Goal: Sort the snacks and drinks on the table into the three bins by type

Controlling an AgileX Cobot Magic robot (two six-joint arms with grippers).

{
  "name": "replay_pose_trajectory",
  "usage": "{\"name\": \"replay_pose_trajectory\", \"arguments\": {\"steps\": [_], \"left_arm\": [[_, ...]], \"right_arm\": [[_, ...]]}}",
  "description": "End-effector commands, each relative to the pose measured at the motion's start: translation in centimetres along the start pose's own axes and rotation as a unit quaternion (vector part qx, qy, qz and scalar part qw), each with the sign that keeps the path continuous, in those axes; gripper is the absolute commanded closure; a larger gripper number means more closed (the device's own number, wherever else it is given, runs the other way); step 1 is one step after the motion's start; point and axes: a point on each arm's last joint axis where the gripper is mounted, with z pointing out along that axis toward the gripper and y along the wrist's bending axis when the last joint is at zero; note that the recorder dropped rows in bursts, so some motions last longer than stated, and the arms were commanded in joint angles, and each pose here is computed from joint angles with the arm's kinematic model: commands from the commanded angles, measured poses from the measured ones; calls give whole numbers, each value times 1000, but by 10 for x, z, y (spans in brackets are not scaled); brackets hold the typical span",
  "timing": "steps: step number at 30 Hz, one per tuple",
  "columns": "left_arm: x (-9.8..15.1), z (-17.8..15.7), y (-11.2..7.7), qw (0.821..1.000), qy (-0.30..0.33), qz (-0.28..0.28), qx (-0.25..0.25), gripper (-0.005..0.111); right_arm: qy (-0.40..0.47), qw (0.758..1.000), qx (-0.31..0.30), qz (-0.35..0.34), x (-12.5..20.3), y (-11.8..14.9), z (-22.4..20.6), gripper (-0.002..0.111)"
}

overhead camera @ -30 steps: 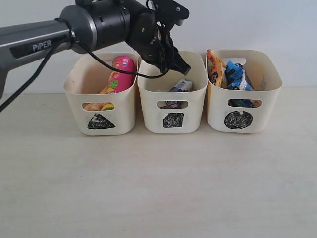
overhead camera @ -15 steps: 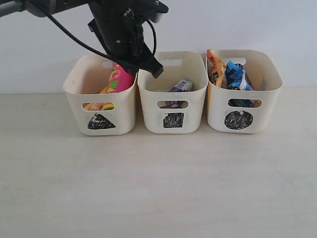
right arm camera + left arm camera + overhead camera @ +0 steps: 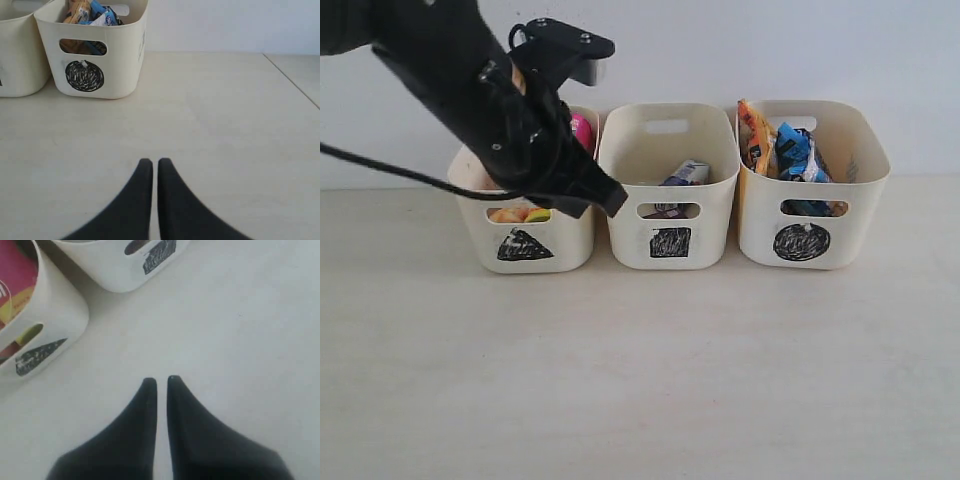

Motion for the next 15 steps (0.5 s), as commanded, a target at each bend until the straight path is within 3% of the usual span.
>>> {"name": "replay_pose_trajectory", "arguments": {"steps": [1,5,9,15], "left_arm": [[22,-17,-5,999,-26,-13,15,103],[39,-33,-5,1000,-21,-13,15,103],[63,-46,-9,998,40,-25,30,103],[70,-54,-12,996,61,-43,47,103]], "right_arm": [[-6,1000,0,0,0,0,0,107],[-6,1000,0,0,0,0,0,107],[-6,1000,0,0,0,0,0,107],[-6,1000,0,0,0,0,0,107]]}}
